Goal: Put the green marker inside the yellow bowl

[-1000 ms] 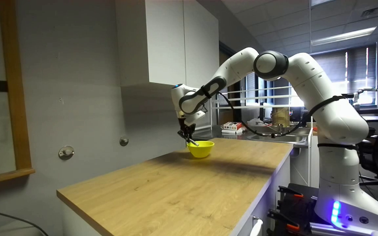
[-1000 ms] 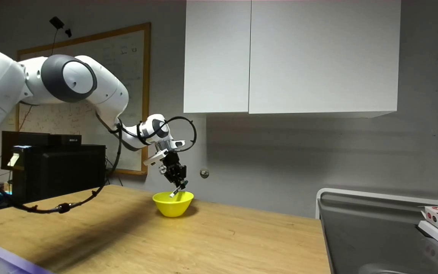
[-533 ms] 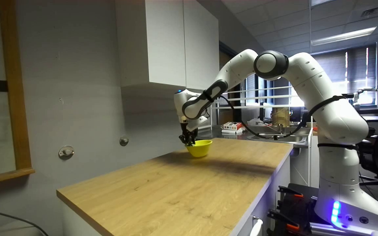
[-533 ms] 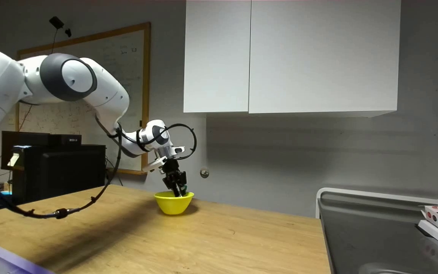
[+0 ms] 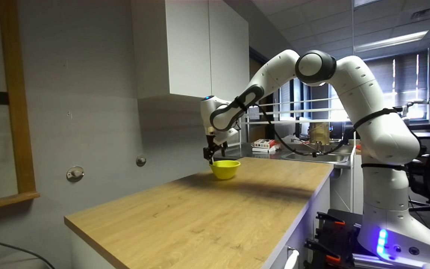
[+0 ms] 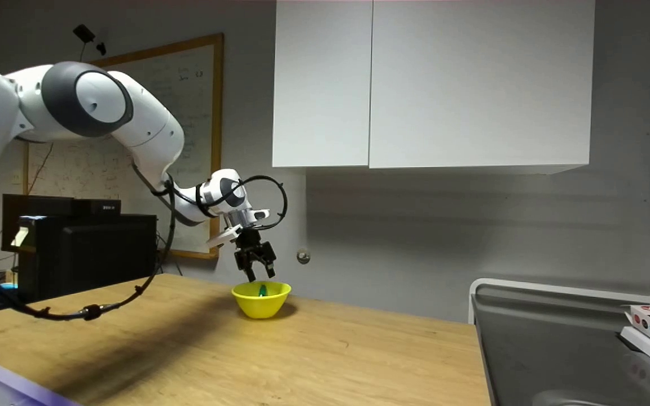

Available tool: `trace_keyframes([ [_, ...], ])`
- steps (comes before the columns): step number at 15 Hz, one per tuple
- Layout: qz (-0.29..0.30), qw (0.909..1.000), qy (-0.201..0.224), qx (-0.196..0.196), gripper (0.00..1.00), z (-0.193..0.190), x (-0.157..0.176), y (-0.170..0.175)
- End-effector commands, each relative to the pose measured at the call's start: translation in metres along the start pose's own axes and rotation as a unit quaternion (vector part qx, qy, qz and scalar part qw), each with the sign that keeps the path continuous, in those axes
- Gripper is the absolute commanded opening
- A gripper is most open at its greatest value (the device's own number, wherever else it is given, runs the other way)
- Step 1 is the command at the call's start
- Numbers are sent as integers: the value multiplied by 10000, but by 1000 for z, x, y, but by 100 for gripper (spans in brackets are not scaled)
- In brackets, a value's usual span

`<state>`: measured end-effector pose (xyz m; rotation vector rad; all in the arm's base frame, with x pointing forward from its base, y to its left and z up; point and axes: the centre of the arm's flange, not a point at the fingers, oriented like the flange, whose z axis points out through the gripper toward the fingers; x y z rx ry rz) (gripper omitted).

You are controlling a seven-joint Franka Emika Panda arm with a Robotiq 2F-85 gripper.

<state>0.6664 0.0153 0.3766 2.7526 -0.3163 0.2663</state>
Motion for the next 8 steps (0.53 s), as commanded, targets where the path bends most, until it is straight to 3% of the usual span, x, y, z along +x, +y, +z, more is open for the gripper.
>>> trace_keyframes([
  [1, -227, 9995, 76, 229, 100, -32, -33, -1],
  [4, -890, 9934, 285, 659, 100, -62, -49, -9],
  [8, -1805, 9747, 423, 1250, 100, -104, -73, -30],
])
